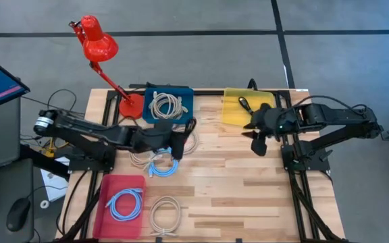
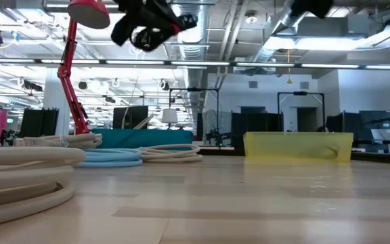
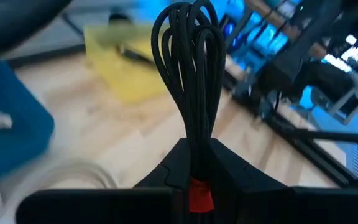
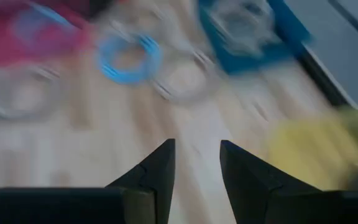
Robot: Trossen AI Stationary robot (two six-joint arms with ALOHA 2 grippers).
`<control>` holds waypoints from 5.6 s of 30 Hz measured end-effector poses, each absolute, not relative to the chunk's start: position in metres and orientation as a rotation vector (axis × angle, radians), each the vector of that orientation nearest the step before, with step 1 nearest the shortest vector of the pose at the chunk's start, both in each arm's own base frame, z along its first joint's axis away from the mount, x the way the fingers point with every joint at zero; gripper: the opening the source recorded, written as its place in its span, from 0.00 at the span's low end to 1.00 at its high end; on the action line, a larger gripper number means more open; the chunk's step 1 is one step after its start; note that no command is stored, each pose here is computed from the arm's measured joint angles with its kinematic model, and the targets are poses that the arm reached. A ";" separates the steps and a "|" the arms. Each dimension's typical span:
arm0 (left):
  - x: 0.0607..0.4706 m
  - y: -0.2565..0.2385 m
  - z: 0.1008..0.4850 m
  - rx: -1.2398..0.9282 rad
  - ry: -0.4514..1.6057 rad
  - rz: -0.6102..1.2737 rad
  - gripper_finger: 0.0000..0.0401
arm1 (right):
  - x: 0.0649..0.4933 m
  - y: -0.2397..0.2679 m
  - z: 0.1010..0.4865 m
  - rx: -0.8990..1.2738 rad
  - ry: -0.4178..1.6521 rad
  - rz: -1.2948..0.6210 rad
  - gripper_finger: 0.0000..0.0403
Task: Pick & Place USB Port
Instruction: Put the black charger cable into the yellow bin, then put the brown display cable into the blue bin
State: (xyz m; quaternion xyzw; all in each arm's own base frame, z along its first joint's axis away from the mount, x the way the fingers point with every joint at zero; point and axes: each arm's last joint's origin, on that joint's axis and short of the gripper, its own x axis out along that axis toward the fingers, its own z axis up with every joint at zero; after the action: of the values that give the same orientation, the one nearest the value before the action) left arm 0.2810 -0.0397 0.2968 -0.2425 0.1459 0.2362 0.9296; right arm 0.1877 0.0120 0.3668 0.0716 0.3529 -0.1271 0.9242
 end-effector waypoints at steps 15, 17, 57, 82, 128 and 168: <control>0.267 -0.034 0.331 -0.367 0.137 0.436 0.08 | 0.279 0.024 0.347 0.183 0.542 -0.122 0.39; 0.267 -0.034 0.331 -0.366 0.138 0.434 0.08 | 0.293 0.026 0.339 0.185 0.530 -0.121 0.44; 0.268 -0.037 0.334 -0.369 0.127 0.365 0.08 | 0.370 0.005 0.315 0.372 0.187 -0.095 0.49; 0.270 -0.019 0.335 -0.403 0.097 0.437 0.35 | 0.355 0.001 0.292 0.288 0.480 -0.235 0.10; 0.268 -0.031 0.331 -0.427 0.143 0.404 0.28 | 0.271 -0.202 0.218 0.285 1.136 -0.827 0.10; 0.268 -0.031 0.331 -0.434 0.142 0.405 0.28 | 0.223 -0.131 0.311 0.206 1.005 -0.575 0.52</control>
State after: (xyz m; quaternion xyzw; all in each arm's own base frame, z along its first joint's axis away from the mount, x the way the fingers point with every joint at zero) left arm 0.2681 -0.0310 0.3307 -0.2136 0.0701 0.1995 0.9538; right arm 0.2226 -0.1311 0.3109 0.0972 0.4739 -0.2712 0.8321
